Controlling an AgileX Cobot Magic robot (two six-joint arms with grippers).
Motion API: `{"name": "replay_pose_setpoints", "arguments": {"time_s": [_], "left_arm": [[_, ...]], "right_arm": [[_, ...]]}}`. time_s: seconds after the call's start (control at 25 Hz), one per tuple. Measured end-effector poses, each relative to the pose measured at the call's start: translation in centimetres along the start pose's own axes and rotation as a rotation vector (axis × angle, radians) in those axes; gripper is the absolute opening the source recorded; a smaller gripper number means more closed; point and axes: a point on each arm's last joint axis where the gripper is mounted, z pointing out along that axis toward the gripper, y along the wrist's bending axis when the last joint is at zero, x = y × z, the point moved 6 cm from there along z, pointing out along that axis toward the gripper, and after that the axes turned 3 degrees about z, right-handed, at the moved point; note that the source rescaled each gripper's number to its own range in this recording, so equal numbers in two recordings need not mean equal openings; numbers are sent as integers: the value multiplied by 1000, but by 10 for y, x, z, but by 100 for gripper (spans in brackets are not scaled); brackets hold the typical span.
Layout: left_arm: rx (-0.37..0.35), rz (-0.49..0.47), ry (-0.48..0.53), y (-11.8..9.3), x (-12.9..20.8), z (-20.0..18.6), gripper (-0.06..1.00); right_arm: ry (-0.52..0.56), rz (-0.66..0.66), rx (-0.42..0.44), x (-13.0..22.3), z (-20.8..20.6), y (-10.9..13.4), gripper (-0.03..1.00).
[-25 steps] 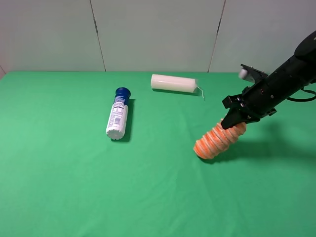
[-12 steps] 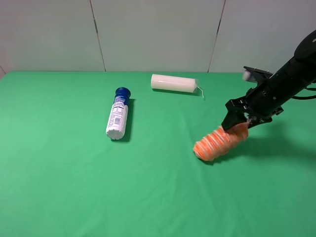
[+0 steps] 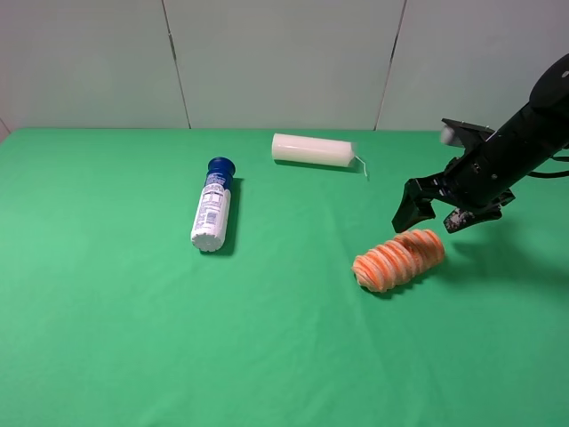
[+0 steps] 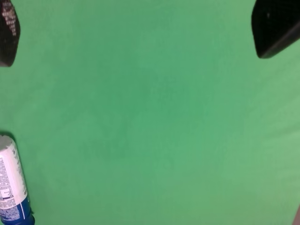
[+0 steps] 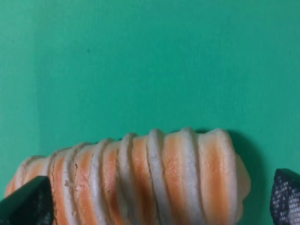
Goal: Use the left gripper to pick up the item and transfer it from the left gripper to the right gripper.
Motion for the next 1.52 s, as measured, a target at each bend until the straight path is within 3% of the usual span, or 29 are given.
{"name": "replay_pose_setpoints", "arguments": {"time_s": [0.24, 0.48, 0.92, 1.24, 1.52], "left_arm": [[0, 0, 0, 0, 0, 0, 100], [0, 0, 0, 0, 0, 0, 100], [0, 0, 0, 0, 0, 0, 100], [0, 0, 0, 0, 0, 0, 100], [0, 0, 0, 0, 0, 0, 100]], "right_arm": [[33, -5, -22, 1, -5, 5, 100], [17, -35, -58, -3, -39, 21, 100], [-195, -101, 4, 20, -138, 48, 100], [-327, -83, 95, 67, -204, 57, 100], [-484, -128, 114, 114, -248, 72, 100]]}}
